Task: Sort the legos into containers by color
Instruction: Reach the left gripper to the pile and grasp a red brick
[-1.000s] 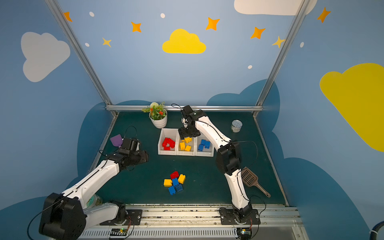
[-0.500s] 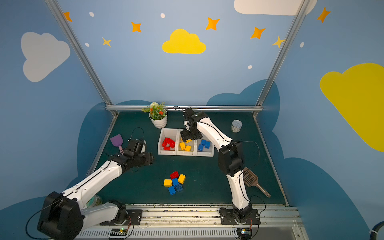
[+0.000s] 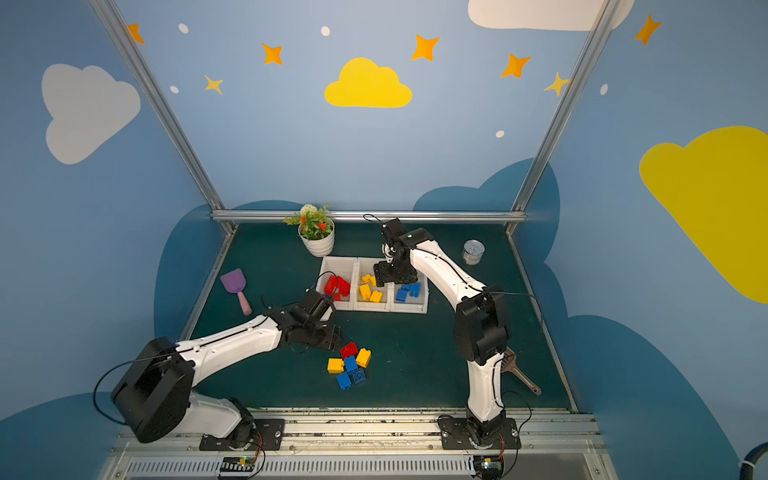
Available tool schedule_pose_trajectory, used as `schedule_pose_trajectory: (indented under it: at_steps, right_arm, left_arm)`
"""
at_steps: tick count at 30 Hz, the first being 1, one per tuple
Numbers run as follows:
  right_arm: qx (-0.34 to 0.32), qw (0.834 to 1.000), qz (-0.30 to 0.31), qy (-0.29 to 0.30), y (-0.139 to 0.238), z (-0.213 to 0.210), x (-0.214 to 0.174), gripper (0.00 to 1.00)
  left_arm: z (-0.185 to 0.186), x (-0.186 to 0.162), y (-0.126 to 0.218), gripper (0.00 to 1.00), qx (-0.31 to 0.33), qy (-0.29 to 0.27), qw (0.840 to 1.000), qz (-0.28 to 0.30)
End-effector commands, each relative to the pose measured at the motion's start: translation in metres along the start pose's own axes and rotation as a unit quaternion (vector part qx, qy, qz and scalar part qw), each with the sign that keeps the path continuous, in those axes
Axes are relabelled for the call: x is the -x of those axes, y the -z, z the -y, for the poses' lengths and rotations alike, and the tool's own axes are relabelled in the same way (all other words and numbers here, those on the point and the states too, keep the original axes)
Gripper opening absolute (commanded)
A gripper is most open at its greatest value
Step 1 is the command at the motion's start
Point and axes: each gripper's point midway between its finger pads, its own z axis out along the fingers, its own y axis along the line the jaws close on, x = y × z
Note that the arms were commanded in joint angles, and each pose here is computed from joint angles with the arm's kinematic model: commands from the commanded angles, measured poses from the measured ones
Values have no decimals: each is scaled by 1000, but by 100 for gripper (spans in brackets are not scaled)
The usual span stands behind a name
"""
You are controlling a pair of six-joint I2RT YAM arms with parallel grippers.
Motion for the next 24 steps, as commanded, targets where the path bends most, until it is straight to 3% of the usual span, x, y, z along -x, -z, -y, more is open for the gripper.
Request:
schedule_pose_trajectory:
  at_steps: [1, 10, 24]
  right_arm:
    - [8, 1000, 19, -12, 13, 2, 1, 80]
    - [10, 1000, 18, -22, 13, 6, -5, 80]
    - [9, 999, 13, -28, 11, 8, -8, 79]
  left_arm:
    - [21, 3, -2, 67, -26, -59, 998, -10]
    - [45, -8, -16, 67, -55, -130, 989, -50]
    - [37, -10, -29, 50, -30, -148, 986, -66]
